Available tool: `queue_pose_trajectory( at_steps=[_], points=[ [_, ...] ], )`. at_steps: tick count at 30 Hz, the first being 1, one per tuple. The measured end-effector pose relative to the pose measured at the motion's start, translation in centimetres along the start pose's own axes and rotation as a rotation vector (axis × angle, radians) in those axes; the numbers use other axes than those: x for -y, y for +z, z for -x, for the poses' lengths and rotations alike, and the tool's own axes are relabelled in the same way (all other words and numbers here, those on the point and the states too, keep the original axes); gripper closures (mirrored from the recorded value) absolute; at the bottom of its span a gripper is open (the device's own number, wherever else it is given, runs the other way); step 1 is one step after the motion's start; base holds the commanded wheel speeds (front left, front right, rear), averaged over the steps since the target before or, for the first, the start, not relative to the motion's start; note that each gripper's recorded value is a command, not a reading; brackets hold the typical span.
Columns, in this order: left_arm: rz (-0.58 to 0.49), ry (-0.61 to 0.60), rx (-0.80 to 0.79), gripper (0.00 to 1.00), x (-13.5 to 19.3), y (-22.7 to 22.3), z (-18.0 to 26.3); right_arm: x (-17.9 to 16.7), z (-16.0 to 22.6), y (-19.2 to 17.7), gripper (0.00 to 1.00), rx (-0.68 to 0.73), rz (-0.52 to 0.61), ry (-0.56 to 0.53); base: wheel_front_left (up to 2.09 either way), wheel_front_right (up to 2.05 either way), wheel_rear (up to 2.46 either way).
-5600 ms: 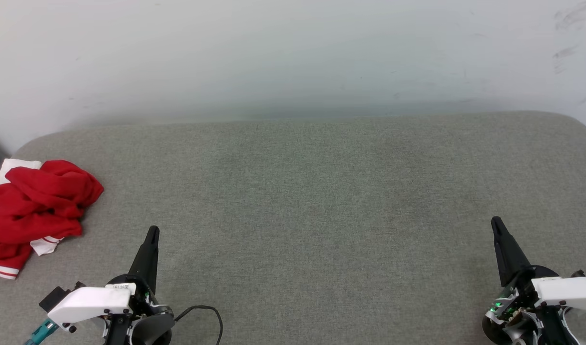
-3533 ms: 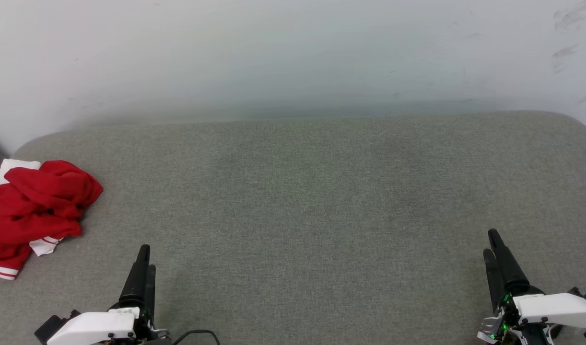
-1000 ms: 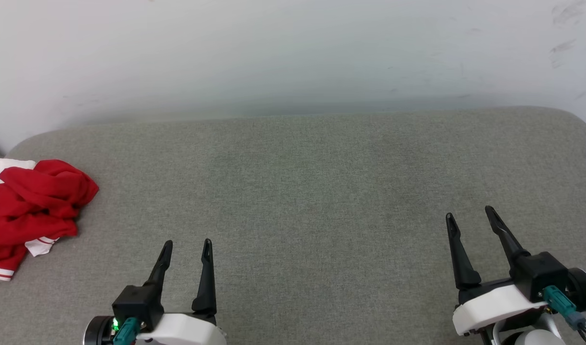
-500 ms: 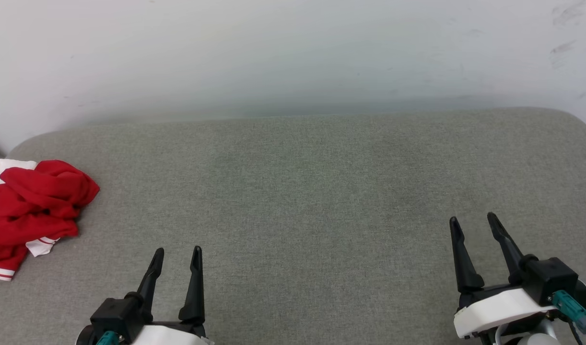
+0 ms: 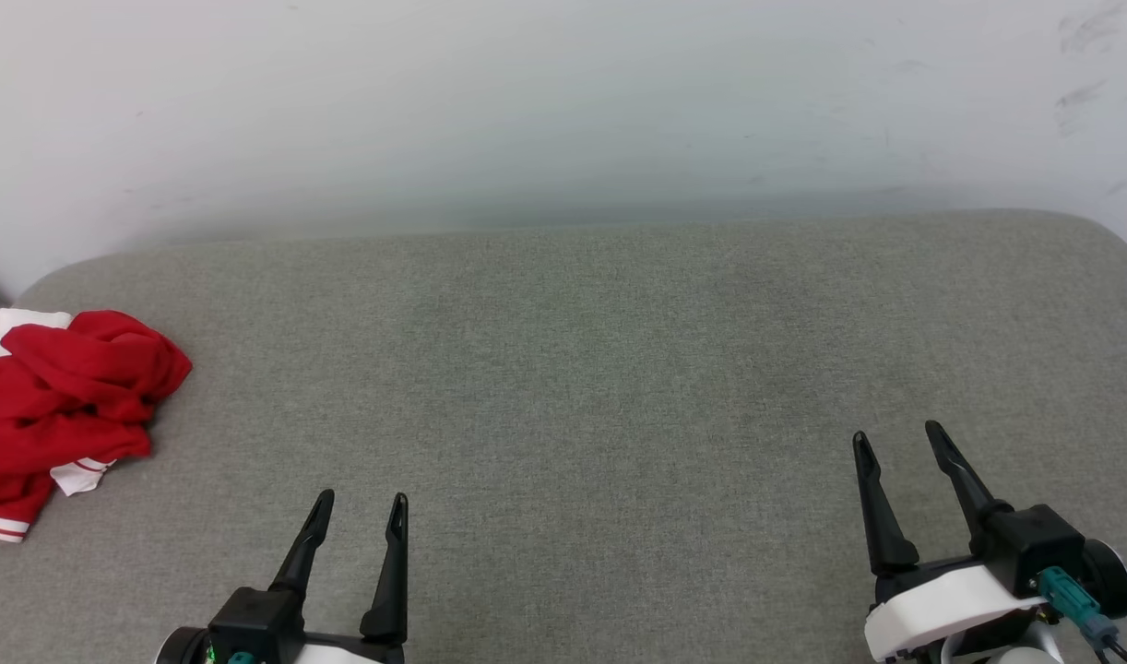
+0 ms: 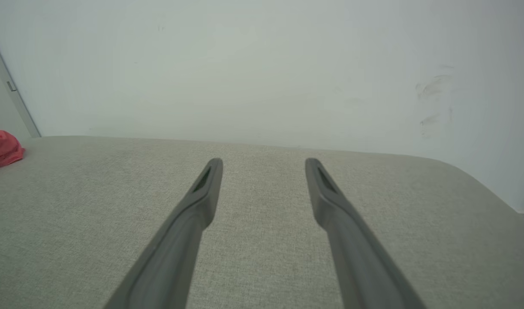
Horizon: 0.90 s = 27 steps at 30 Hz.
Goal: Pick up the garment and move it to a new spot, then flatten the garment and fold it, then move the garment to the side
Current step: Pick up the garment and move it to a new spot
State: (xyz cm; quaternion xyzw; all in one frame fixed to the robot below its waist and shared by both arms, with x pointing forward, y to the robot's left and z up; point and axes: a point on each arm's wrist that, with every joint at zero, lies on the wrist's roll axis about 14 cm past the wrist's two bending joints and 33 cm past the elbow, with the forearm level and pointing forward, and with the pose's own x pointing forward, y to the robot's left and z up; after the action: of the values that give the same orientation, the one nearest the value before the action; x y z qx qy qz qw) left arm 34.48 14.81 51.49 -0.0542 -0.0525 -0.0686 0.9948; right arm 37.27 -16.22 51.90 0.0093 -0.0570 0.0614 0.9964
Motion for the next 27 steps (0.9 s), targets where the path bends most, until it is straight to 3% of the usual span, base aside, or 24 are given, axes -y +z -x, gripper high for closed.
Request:
queue_pose_trajectory(
  at_steps=[16,27],
  points=[
    [0.007,-0.004,0.002,0.0,0.0,0.0,0.2,-0.6,0.0,-0.3,0.0,-0.004,-0.004,0.018,0.0,0.0,0.0],
    [-0.004,0.12,-0.003,0.0,-3.5,0.0,2.3,-5.5,-1.2,-0.8,0.0,-0.015,-0.029,0.164,0.0,0.0,0.0]
  ],
)
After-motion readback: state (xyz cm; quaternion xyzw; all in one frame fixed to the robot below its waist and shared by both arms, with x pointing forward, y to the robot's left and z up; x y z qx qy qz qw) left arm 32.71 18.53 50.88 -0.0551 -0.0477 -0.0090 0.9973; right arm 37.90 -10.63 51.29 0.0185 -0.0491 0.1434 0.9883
